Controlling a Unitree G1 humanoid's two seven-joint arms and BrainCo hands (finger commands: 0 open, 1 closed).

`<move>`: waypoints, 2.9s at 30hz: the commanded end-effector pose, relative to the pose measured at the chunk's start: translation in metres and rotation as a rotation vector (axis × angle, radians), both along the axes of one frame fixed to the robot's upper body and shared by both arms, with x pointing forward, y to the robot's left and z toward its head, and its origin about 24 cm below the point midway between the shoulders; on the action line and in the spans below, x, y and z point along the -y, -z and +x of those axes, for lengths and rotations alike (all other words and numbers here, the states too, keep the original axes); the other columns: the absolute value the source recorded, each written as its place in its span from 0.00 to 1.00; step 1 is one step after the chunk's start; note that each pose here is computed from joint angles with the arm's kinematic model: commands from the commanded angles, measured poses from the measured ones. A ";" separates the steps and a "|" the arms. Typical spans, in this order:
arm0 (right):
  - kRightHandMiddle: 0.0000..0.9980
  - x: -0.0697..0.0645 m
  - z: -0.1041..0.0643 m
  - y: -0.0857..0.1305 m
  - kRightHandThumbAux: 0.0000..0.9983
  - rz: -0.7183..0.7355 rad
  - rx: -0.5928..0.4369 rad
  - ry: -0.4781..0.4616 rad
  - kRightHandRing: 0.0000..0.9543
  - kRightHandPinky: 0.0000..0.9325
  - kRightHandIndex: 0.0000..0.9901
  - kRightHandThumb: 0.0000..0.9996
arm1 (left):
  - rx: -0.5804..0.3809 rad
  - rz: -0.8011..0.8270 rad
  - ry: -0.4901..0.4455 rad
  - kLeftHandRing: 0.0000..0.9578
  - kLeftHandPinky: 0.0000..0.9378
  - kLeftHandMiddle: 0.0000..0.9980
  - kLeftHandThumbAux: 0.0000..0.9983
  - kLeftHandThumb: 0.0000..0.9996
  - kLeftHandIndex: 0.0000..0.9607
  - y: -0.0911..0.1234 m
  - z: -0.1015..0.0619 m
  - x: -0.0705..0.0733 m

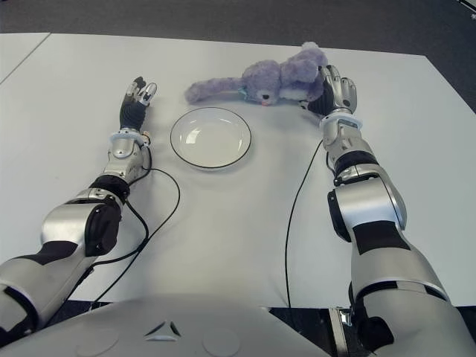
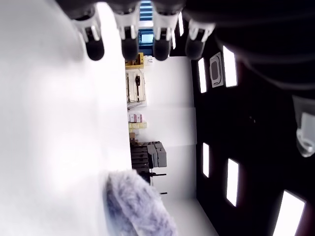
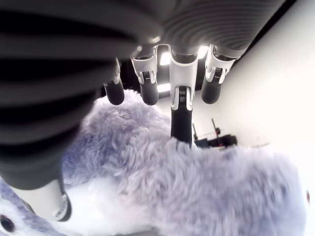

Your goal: Put the doll into the plate.

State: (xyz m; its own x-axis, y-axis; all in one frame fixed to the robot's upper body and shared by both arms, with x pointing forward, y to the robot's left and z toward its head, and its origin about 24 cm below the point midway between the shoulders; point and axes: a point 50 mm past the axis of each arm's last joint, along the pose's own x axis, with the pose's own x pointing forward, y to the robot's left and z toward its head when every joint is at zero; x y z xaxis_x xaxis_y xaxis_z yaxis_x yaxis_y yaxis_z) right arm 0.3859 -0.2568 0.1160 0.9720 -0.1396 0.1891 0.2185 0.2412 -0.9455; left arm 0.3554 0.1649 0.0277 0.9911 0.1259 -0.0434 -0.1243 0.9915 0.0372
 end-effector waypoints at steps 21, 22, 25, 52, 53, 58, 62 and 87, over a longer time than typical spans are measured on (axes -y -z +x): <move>0.00 -0.020 -0.009 0.034 0.69 0.307 -0.047 -0.073 0.00 0.04 0.20 0.30 | -0.430 -0.061 -0.013 0.01 0.02 0.01 0.40 0.00 0.00 0.100 -0.076 0.005; 0.00 -0.020 -0.010 0.034 0.69 0.313 -0.051 -0.075 0.00 0.05 0.21 0.31 | -0.430 -0.058 -0.012 0.01 0.02 0.01 0.40 0.00 0.00 0.100 -0.076 0.005; 0.00 -0.018 -0.010 0.034 0.71 0.325 -0.058 -0.079 0.00 0.06 0.22 0.32 | -0.431 -0.052 -0.010 0.01 0.02 0.01 0.40 0.00 0.00 0.100 -0.076 0.005; 0.00 -0.006 -0.033 0.073 0.75 0.412 -0.168 -0.022 0.00 0.06 0.25 0.36 | -0.439 -0.055 -0.020 0.01 0.02 0.00 0.42 0.00 0.00 0.102 -0.078 -0.002; 0.00 -0.008 -0.033 0.073 0.76 0.411 -0.169 -0.026 0.00 0.06 0.25 0.36 | -0.438 -0.054 -0.020 0.01 0.02 0.00 0.42 0.00 0.00 0.102 -0.078 -0.002; 0.00 -0.016 -0.036 0.082 0.75 0.409 -0.211 -0.064 0.00 0.09 0.23 0.37 | -0.431 -0.047 -0.015 0.01 0.02 0.00 0.41 0.00 0.00 0.101 -0.078 -0.001; 0.00 -0.028 -0.041 0.094 0.73 0.393 -0.256 -0.116 0.00 0.08 0.20 0.35 | -0.428 -0.051 -0.018 0.01 0.02 0.00 0.41 0.00 0.00 0.101 -0.078 -0.001; 0.00 -0.056 -0.141 0.153 0.74 0.351 -0.619 -0.813 0.09 0.19 0.12 0.16 | -0.420 -0.098 -0.030 0.01 0.04 0.01 0.42 0.00 0.00 0.101 -0.078 -0.002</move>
